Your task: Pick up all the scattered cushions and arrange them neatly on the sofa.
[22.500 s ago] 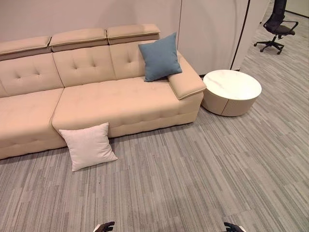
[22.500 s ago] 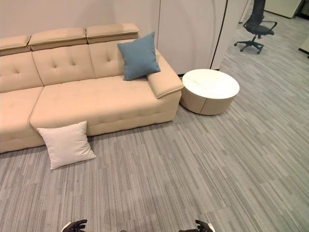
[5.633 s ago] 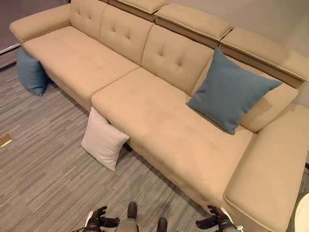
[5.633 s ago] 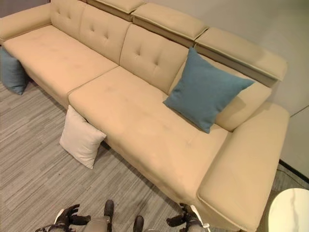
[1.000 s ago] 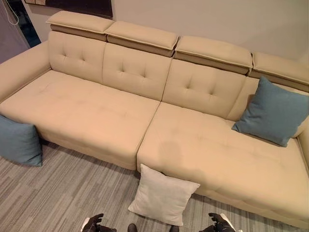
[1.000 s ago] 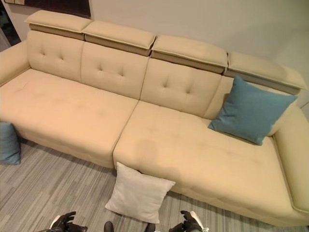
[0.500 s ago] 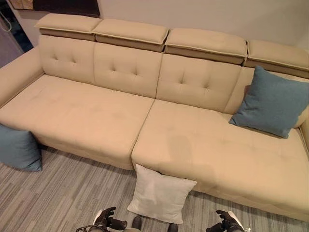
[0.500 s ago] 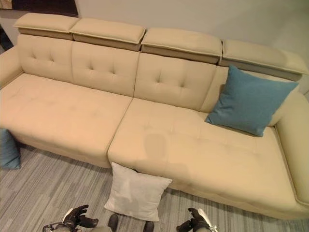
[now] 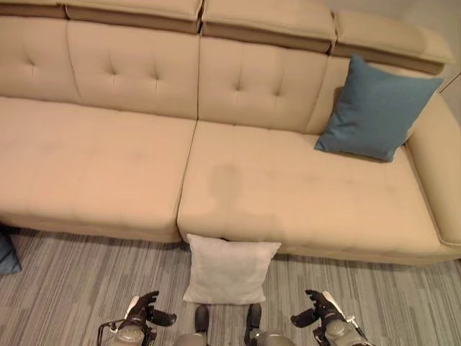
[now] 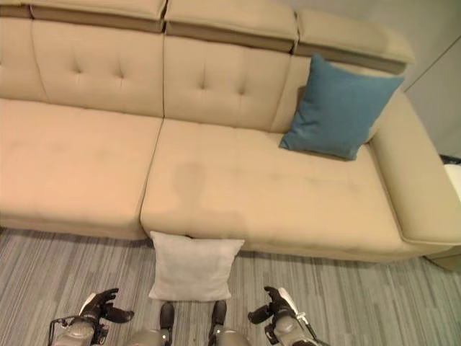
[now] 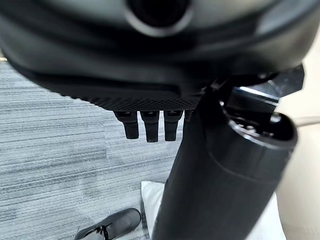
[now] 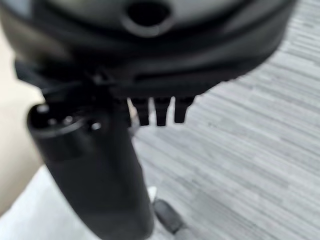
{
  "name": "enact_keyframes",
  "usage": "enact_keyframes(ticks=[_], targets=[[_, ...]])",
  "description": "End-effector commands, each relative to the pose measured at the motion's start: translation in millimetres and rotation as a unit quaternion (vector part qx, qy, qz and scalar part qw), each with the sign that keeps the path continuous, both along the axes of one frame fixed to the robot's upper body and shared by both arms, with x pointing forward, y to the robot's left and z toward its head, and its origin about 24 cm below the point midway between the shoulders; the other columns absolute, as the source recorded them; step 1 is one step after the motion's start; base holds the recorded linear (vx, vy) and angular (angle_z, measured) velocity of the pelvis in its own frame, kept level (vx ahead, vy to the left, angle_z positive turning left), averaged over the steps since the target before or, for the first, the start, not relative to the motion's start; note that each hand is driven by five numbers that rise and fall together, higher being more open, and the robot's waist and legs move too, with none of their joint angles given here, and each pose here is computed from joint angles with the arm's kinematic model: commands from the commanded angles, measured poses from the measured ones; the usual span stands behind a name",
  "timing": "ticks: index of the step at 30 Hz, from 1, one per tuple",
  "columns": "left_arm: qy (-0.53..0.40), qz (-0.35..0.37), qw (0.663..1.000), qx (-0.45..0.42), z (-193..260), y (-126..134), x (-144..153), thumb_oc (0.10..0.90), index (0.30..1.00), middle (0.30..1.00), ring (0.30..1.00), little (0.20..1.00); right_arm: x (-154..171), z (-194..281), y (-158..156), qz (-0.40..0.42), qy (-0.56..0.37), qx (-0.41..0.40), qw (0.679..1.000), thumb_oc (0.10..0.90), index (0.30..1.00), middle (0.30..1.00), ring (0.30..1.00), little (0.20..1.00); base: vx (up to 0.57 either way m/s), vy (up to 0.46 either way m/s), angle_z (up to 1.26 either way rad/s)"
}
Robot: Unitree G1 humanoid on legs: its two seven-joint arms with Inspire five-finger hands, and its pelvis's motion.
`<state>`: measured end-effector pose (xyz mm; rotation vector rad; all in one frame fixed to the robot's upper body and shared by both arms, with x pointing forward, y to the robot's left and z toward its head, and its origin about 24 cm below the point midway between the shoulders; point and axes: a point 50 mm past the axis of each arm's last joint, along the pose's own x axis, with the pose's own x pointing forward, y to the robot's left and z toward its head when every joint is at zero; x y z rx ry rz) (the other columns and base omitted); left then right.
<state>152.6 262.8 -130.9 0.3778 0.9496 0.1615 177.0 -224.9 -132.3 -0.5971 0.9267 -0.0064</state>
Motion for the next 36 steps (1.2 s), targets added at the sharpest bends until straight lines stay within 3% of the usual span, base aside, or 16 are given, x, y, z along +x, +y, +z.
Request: enact_keyframes(ticks=[1,7,9,14,15,16,20,27,36], targets=[[-0.059,0.035,0.998,0.0,11,3,20,0.8,0.9,0.9,0.9,0.9,27,22,-16,-0.026,-0.08,-0.025,0.996,0.8,0.9,0.9,0.9,0.9,-0.13,-0.059,0.09],[-0.181,0.081,0.98,-0.027,43,1,69,0.8,0.9,0.9,0.9,0.9,68,55,-19,-0.086,-0.192,0.006,0.977,0.8,0.9,0.9,0.9,0.9,-0.19,-0.064,0.07],[-0.273,0.111,0.954,-0.052,72,-5,104,0.8,0.9,0.9,0.9,0.9,102,92,-16,-0.134,-0.301,0.041,0.943,0.8,0.9,0.9,0.9,0.9,-0.18,-0.069,0.12],[-0.351,0.12,0.926,-0.076,106,-18,140,0.8,0.9,0.9,0.9,0.9,137,137,-6,-0.15,-0.403,0.068,0.9,0.8,0.9,0.9,0.9,0.9,-0.13,0.003,0.11],[-0.392,0.123,0.908,-0.083,128,-19,157,0.8,0.9,0.9,0.9,0.9,153,163,-1,-0.162,-0.455,0.087,0.872,0.8,0.9,0.9,0.9,0.9,-0.07,0.016,0.06],[-0.392,0.123,0.908,-0.083,128,-19,157,0.8,0.9,0.9,0.9,0.9,153,164,-1,-0.162,-0.455,0.087,0.871,0.8,0.9,0.9,0.9,0.9,-0.11,0.045,0.04],[-0.473,0.11,0.869,-0.091,182,-26,193,0.8,0.9,0.9,0.9,0.9,182,225,-1,-0.18,-0.548,0.118,0.808,0.8,0.9,0.9,0.9,0.9,-0.05,0.043,0.01],[-0.553,0.091,0.825,-0.073,242,-27,217,0.8,0.9,0.9,0.9,0.9,200,273,1,-0.171,-0.605,0.125,0.768,0.8,0.9,0.9,0.9,0.9,0.0,0.026,0.02],[-0.583,0.06,0.805,-0.091,272,-45,231,0.8,0.9,0.9,0.9,0.9,212,294,26,-0.141,-0.616,0.193,0.751,0.8,0.9,0.9,0.9,0.9,0.01,-0.011,0.0]])
